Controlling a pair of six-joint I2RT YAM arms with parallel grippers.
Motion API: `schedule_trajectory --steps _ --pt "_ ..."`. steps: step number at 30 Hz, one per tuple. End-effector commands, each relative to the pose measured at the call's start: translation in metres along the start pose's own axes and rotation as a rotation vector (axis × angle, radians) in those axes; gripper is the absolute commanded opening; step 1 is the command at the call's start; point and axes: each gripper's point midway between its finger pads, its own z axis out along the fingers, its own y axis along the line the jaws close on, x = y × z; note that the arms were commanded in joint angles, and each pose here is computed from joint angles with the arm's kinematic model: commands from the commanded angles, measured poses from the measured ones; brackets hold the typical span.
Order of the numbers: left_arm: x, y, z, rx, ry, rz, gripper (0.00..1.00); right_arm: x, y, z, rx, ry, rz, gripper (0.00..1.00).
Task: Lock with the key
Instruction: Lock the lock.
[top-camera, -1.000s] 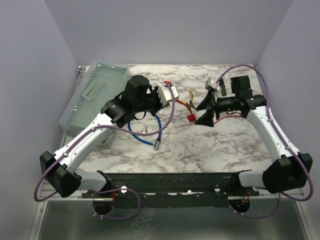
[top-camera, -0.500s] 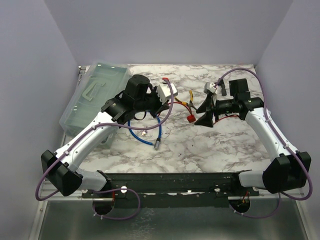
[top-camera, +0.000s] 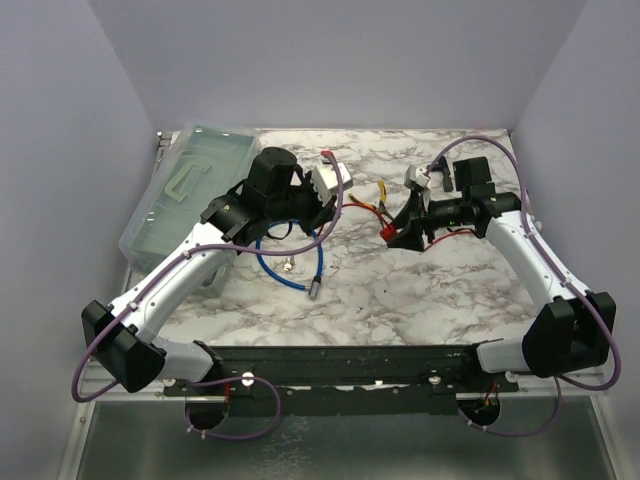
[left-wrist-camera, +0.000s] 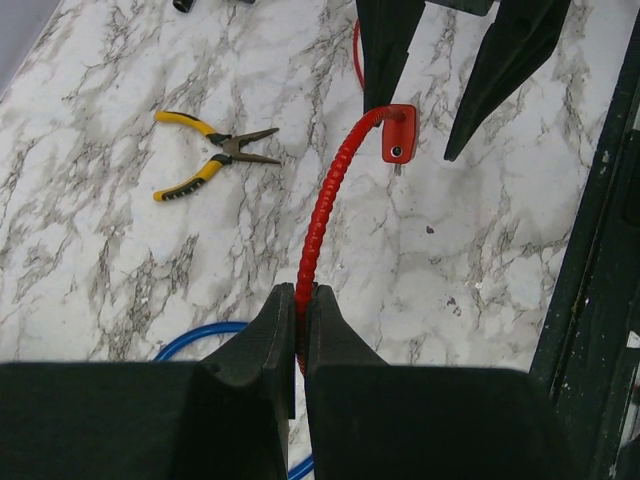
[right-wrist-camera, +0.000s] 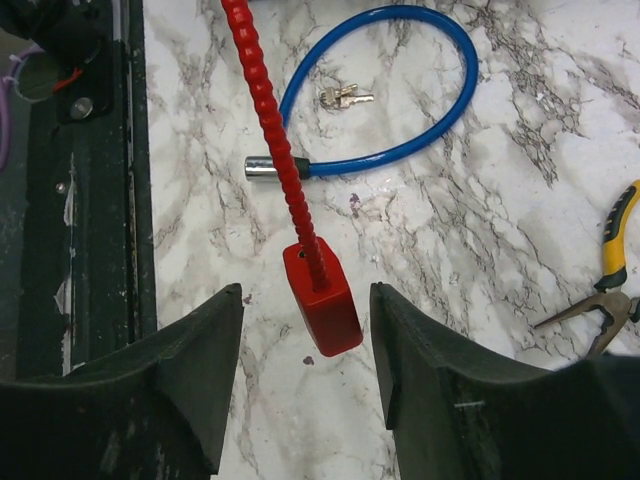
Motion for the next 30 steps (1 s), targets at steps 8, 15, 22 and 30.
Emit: schedule_trajectory --steps 8,15,22,30 --pt "-0.034 -0.004 -0.011 0.048 -0.104 -0.026 0.00 -0.009 0.005 0.003 -0.053 -0.030 -0.049 0.52" --pt "-0.033 -0.008 -0.011 0.065 -0.105 -0.043 0.00 -0.025 0.006 0.001 -0.059 -0.065 -0.047 0.39" --pt "-0.045 -0.007 -0.010 0.063 -0.147 -0.119 0.00 -0.024 0.012 0.000 -0.071 -0.067 -0.041 0.01" --pt "-0.101 -0.006 -0.023 0.048 -0.426 -0.332 0.00 -0.037 0.016 0.007 -0.063 -0.107 -0.007 0.00"
